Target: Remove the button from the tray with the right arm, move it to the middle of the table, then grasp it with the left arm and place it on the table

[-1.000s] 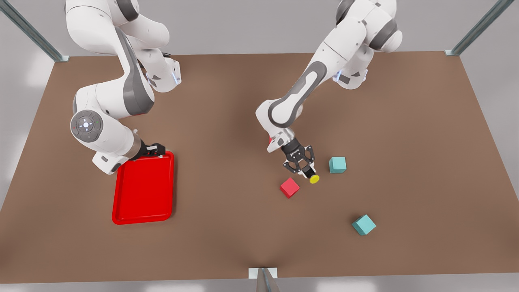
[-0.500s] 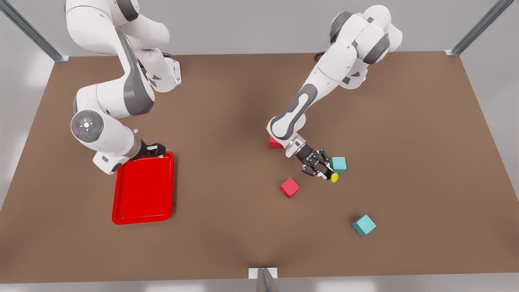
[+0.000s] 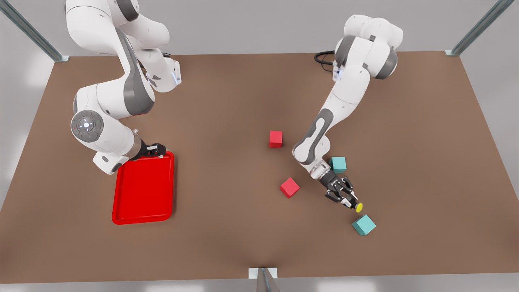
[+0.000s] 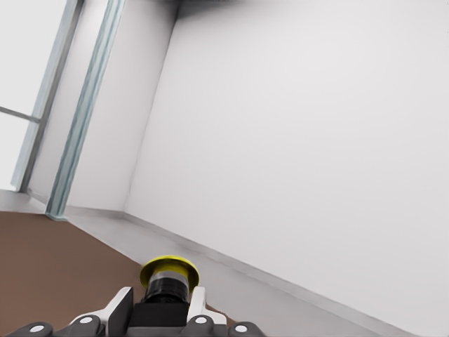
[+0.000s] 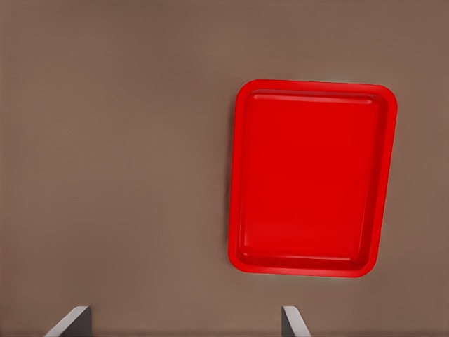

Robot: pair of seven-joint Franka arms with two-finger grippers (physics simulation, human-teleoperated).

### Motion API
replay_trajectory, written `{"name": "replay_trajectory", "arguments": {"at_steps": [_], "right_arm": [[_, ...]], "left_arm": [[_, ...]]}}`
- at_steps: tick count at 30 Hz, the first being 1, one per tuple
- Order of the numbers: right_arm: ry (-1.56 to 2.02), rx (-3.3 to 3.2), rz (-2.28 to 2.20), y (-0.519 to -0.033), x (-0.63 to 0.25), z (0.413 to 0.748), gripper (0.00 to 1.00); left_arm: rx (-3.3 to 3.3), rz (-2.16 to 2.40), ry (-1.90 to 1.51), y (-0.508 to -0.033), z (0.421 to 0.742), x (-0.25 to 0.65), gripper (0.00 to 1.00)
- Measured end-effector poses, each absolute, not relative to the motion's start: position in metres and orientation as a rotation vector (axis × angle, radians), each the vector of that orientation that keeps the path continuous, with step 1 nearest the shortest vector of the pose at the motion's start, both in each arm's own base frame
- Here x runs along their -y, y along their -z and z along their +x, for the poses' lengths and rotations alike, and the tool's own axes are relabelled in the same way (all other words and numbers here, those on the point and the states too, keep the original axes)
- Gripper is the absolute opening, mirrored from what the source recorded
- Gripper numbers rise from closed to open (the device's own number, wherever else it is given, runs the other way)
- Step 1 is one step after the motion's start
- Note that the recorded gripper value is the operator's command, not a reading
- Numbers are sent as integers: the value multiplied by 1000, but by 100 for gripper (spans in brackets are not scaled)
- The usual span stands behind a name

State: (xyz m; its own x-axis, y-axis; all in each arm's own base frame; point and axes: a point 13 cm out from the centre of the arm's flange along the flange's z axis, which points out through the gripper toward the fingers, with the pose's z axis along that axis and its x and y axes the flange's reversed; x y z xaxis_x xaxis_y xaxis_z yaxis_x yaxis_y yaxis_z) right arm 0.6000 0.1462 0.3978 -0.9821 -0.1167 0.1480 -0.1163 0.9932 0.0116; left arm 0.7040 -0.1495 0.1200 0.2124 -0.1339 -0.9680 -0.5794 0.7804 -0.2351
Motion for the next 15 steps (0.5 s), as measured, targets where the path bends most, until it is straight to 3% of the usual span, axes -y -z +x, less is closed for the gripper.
{"name": "replay_trajectory", "arguments": {"at_steps": [7, 15], "right_arm": [[4, 2987, 176, -398, -146, 600, 100], [5, 2988, 174, -398, -145, 600, 100]], "left_arm": [[-1351, -585, -321, -100, 733, 131, 45], [-1374, -550, -320, -79, 735, 127, 45]]}}
